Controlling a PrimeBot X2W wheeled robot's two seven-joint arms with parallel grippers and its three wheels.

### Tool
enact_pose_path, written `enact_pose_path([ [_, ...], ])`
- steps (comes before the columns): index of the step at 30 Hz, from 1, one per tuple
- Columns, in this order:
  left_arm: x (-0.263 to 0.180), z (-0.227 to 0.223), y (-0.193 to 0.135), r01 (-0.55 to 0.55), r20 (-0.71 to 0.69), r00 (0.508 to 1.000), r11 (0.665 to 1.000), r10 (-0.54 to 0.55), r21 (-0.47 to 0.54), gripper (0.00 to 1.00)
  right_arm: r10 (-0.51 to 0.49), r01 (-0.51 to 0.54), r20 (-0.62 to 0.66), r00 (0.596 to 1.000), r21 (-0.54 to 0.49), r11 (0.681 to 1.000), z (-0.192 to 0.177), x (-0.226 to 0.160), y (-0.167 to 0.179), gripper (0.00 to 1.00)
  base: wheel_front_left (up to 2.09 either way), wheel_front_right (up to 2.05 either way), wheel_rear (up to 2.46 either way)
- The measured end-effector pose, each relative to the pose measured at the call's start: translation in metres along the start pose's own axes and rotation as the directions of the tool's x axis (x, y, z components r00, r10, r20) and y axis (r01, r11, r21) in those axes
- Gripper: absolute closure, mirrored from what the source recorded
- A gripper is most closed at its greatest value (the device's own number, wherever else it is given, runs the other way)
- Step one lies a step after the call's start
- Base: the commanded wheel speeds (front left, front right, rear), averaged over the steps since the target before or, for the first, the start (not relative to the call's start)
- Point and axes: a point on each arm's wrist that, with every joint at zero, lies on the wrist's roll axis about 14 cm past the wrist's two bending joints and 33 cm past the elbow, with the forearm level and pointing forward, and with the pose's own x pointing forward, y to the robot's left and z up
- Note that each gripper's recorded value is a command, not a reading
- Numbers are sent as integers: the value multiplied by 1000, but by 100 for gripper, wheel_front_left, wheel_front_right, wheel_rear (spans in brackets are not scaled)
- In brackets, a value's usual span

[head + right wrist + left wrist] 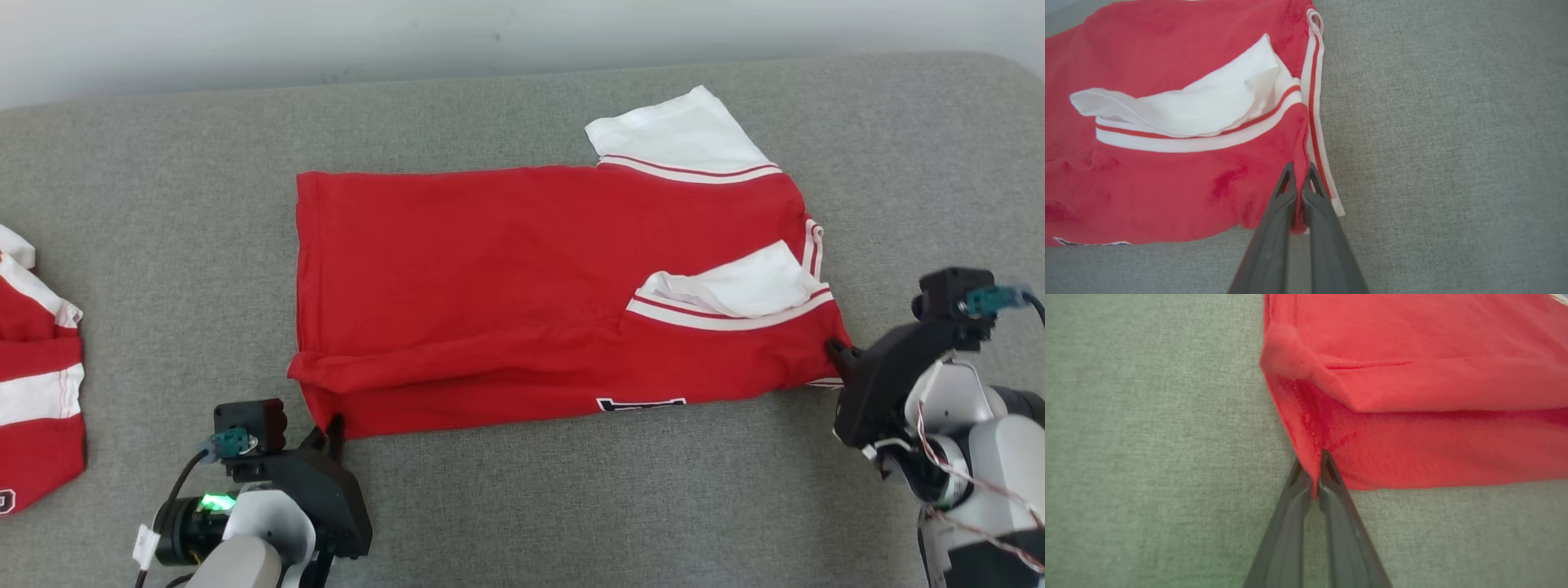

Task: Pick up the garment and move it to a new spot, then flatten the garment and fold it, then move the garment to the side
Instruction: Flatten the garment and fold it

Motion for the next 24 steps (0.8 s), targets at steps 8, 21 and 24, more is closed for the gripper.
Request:
enact_pose_path([
  [8,-16,-8,5,-13,6,1000,999,13,-49,100,5,-7,118,993,10,1000,-16,-28,-2,100,0,0,0],
  [21,-57,-36,5,-18,-26,1000,997,16,-80,100,-42,39,85,996,35,999,-78,-63,-15,100,0,0,0],
  [24,-63,-40,5,-22,-36,999,996,19,-83,53,-48,44,74,996,50,998,-86,-65,-16,0,0,0,0],
])
